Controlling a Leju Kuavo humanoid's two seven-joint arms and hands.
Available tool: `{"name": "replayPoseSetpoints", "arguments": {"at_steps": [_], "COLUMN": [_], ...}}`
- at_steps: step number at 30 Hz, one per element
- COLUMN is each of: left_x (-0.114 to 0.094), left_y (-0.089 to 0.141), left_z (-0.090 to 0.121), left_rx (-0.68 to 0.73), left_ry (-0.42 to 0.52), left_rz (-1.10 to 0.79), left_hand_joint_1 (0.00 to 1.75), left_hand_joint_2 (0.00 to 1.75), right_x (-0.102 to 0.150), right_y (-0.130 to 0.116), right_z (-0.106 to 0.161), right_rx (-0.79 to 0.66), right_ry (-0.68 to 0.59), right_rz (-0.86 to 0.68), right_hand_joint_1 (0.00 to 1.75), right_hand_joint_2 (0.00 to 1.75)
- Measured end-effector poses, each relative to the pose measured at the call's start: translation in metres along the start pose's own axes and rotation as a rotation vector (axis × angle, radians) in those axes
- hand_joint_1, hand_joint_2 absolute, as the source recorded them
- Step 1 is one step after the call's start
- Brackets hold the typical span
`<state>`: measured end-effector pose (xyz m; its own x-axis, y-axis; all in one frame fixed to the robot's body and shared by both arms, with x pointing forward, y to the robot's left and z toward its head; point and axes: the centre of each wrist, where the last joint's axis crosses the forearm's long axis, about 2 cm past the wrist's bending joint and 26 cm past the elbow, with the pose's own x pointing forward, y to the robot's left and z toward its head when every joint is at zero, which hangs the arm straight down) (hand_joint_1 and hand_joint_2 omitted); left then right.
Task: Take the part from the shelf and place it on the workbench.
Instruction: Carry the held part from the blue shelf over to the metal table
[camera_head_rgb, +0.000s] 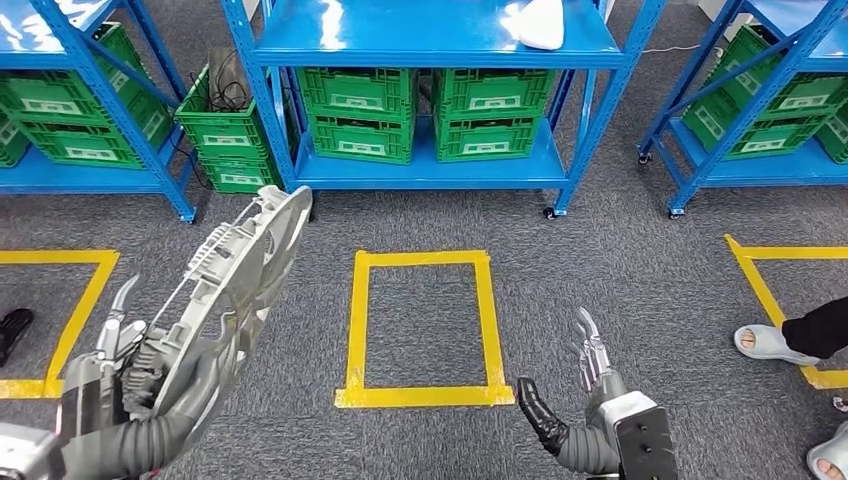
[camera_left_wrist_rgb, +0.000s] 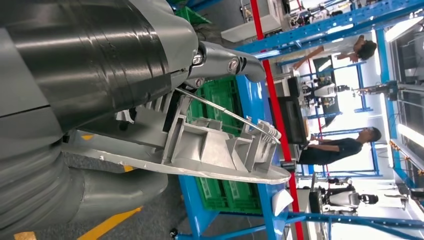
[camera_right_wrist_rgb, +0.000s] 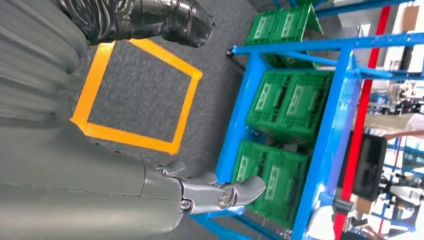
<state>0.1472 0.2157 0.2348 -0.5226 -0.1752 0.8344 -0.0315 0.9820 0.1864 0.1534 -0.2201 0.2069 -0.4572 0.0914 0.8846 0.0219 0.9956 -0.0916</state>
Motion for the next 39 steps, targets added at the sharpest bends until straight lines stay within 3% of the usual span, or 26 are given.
{"name": "replayPoseSetpoints", "arguments": {"at_steps": [10,21,39], "left_x": [0.0,-0.007,-0.014], "left_y": [0.0,-0.003,-0.015], "left_z": [-0.003,-0.012,-0.03], "left_rx": [-0.022,-0.079,-0.13], "left_ry": [-0.04,-0.095,-0.108], "left_rz": [0.036,0.117,0.144], "left_hand_joint_1": [1.75,1.75,1.75], "left_hand_joint_2": [1.75,1.75,1.75], "right_x": [0.0,0.009,0.026], "right_y": [-0.003,-0.007,-0.024], "right_z": [0.0,-0.012,0.009], "right_rx": [-0.034,-0.044,-0.163], "right_ry": [-0.004,-0.026,-0.021], "right_rz": [-0.022,0.054,0.098], "right_hand_joint_1": [0.0,0.0,0.0], "right_hand_joint_2": [1.75,1.75,1.75]}}
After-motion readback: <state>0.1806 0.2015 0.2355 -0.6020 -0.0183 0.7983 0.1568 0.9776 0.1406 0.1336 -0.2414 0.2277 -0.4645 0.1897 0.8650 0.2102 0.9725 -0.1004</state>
